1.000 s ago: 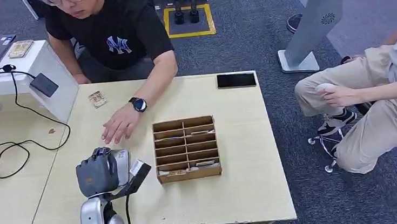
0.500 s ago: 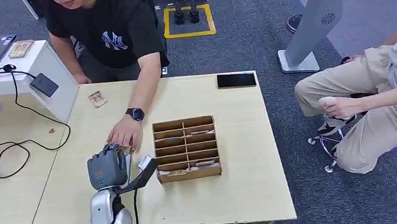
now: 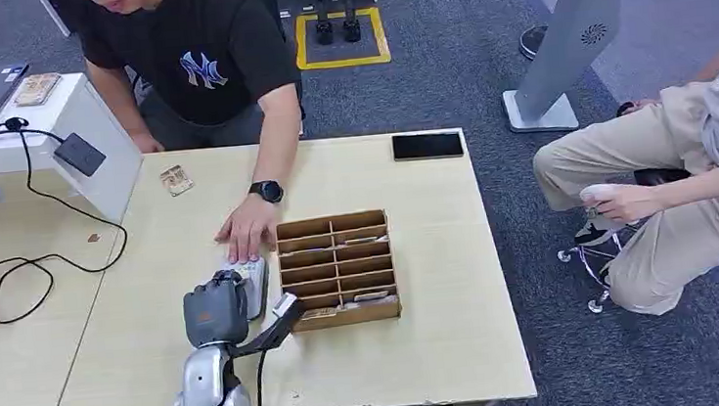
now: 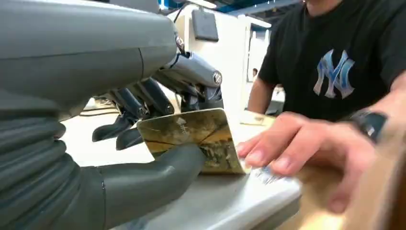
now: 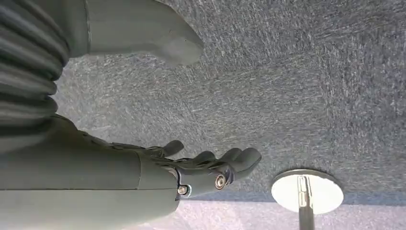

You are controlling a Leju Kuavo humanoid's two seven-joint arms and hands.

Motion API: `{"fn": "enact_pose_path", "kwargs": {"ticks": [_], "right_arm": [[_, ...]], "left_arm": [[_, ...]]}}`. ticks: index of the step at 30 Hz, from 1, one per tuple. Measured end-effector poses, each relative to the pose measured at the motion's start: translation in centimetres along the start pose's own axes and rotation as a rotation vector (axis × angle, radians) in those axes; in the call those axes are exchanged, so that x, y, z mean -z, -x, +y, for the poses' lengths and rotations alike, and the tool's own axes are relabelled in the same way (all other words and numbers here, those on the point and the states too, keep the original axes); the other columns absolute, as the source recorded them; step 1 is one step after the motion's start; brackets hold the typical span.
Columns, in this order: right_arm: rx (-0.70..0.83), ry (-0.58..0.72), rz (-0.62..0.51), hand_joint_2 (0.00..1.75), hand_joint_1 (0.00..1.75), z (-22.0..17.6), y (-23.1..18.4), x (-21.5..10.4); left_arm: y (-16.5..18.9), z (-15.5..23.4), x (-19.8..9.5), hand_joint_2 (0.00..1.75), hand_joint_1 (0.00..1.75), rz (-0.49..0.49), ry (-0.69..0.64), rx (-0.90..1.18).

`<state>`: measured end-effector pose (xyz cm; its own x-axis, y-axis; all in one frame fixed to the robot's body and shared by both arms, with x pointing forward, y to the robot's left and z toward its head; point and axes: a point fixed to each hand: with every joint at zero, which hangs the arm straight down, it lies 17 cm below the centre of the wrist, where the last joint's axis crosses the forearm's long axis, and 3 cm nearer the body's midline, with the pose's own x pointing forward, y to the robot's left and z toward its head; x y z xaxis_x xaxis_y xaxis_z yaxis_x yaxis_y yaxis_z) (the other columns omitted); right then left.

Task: Pass the card to the sensor for recognition and then transmit it.

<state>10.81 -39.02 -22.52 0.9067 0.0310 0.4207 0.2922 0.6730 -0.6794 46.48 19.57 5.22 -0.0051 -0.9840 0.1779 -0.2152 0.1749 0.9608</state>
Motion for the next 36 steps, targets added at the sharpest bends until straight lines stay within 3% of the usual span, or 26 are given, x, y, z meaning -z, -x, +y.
{"fn": "enact_pose_path", "kwargs": {"ticks": [30,36], "right_arm": [[-0.010,-0.004,-0.010,1.75,0.00,-0.1,-0.3,0.2],[-0.017,-0.008,-0.015,1.75,0.00,0.0,-0.5,0.2]], "left_arm": [[0.6,-1.7,-1.0,1.75,1.75,-0.027,0.047,0.003],[0.9,-1.5,-1.2,1.75,1.75,-0.008,0.045,-0.088]]}}
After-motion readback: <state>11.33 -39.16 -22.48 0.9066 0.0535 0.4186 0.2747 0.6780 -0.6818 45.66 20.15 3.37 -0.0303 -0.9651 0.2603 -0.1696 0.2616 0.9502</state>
